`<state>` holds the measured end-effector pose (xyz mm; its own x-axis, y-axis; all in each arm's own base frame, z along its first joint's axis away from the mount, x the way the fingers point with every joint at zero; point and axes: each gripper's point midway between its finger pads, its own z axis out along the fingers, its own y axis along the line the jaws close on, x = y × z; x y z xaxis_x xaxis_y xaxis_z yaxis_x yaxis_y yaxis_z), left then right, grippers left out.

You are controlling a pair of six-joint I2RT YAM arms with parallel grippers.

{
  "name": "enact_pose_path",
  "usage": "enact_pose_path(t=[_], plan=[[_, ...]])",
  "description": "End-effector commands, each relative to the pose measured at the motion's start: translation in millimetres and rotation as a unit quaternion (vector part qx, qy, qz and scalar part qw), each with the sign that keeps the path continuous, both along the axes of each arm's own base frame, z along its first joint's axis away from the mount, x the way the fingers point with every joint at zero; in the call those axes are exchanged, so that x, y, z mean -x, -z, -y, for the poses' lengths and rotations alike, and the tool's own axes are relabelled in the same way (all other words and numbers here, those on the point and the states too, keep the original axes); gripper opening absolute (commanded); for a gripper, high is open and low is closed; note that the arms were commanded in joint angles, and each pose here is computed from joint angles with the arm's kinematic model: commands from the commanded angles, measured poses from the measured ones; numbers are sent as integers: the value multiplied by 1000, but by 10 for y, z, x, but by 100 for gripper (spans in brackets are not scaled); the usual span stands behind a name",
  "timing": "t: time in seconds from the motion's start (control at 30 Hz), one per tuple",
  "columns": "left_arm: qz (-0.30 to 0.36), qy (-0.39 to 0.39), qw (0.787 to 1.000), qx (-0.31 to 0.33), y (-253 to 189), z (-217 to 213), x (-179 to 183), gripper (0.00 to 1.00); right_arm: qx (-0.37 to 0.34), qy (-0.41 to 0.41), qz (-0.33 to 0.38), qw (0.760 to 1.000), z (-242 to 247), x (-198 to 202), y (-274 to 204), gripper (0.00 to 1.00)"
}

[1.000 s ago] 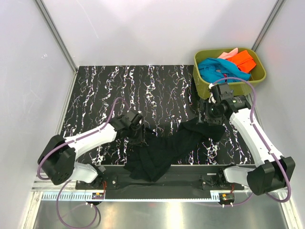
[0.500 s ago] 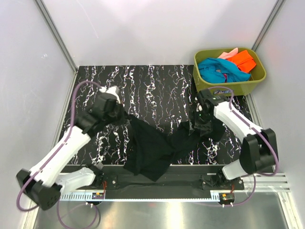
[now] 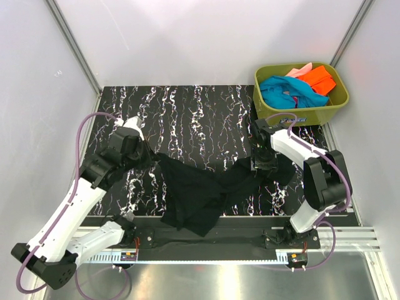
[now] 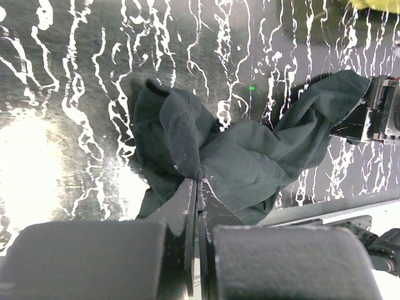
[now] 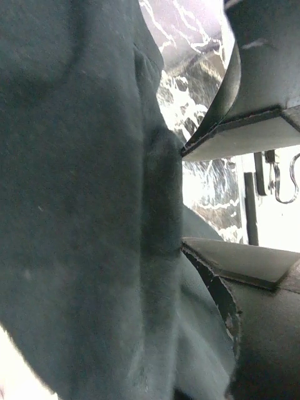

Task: Fold and stack the t-shirts
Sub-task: Flatten the tshirt out

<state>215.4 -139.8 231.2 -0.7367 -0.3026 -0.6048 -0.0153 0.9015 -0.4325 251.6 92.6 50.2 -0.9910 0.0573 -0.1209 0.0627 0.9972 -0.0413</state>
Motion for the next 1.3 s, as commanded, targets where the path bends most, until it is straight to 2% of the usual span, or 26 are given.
enact_pose_path(t=[0.0,0.17,0.4,0.47,0.53,0.57,0.73,0.93,0.97,1.13,1.17,1.27], plan=[[50,-11,999,-3,-313,-104,-67,0,40,-4,29,999,103,-183,-36,59],[76,-6,997,5,-549,-106,-82,0,49,-8,33,998,105,-268,-4,58],[103,-3,995,16,-830,-135,-36,0,70,-16,47,996,121,-385,-40,47],[111,-3,994,19,-890,-150,-15,0,56,-16,54,997,71,-410,-33,21],[121,-1,992,21,-951,-169,15,0,47,-18,57,997,35,-419,-35,4],[129,-4,991,22,-1014,-191,22,0,37,-20,69,997,-10,-435,-87,0],[185,-8,982,25,-1408,-312,118,0,11,-29,131,991,-163,-419,-540,0],[277,-28,960,39,-2152,-561,347,0,-81,-37,200,976,-403,-181,-1419,0],[292,-38,955,40,-2270,-631,393,0,-109,-46,226,967,-483,-120,-1664,0],[380,-68,919,85,-2932,-924,785,0,-176,-67,282,941,-552,191,-2337,0],[392,-73,913,92,-3015,-967,841,0,-196,-65,305,930,-543,259,-2570,0],[440,-83,886,118,-3332,-1122,1092,0,-236,-72,315,917,-544,495,-2883,0]])
